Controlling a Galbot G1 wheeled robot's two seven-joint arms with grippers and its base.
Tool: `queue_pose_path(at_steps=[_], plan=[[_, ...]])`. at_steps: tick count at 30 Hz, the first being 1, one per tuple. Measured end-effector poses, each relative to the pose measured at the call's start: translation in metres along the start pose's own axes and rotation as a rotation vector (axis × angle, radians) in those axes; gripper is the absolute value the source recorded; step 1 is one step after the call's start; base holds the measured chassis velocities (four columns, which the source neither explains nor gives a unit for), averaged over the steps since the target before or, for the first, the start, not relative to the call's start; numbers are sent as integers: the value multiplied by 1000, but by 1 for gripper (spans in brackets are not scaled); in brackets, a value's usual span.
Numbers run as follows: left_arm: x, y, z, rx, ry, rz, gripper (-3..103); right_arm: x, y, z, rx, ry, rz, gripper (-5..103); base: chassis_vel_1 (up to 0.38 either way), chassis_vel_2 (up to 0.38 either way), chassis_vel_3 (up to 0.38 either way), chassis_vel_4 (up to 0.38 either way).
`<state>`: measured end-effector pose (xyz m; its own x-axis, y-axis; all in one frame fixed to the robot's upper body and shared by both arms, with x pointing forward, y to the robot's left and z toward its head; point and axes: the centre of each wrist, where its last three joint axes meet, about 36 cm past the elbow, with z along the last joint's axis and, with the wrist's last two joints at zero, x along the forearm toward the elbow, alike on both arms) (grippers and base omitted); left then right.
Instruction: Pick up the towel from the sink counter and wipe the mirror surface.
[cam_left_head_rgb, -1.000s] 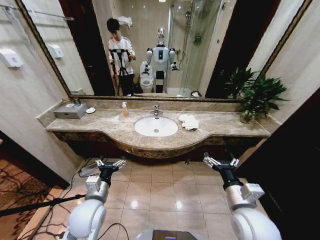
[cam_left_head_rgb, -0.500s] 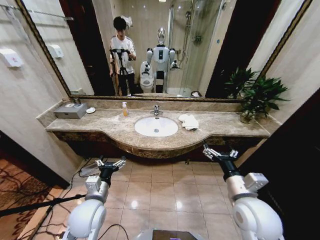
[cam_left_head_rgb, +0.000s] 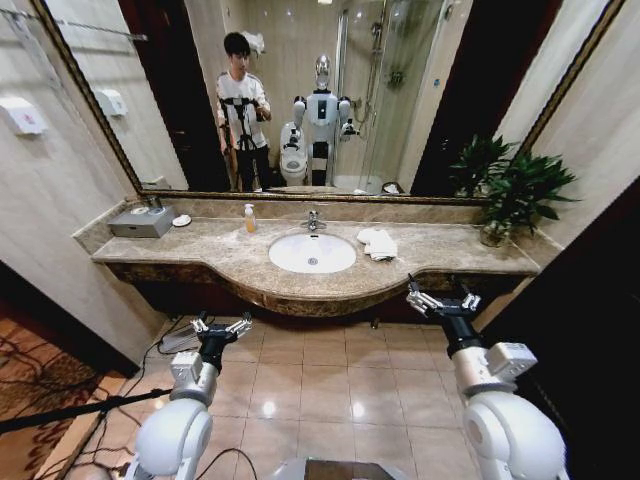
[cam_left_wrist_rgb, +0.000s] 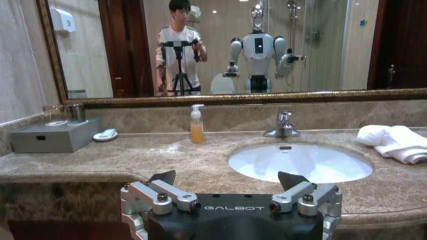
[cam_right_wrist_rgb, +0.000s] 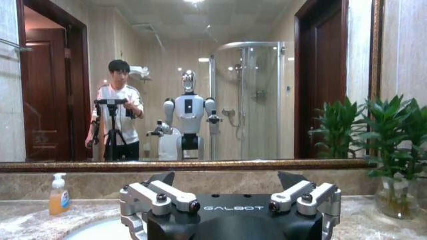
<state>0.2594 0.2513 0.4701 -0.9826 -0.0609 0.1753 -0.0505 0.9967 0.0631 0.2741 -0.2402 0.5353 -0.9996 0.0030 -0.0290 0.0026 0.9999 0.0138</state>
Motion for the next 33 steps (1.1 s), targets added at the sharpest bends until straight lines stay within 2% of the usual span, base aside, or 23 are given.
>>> queue_pose_path(at_steps=[9,33], plan=[[0,0,0,0,0,0,100,-6,0,10,-8,2,2,100,-52,52,49,-59],[0,0,0,0,0,0,100,-17,0,12,-18,15,1,100,-159,155,164,-165]])
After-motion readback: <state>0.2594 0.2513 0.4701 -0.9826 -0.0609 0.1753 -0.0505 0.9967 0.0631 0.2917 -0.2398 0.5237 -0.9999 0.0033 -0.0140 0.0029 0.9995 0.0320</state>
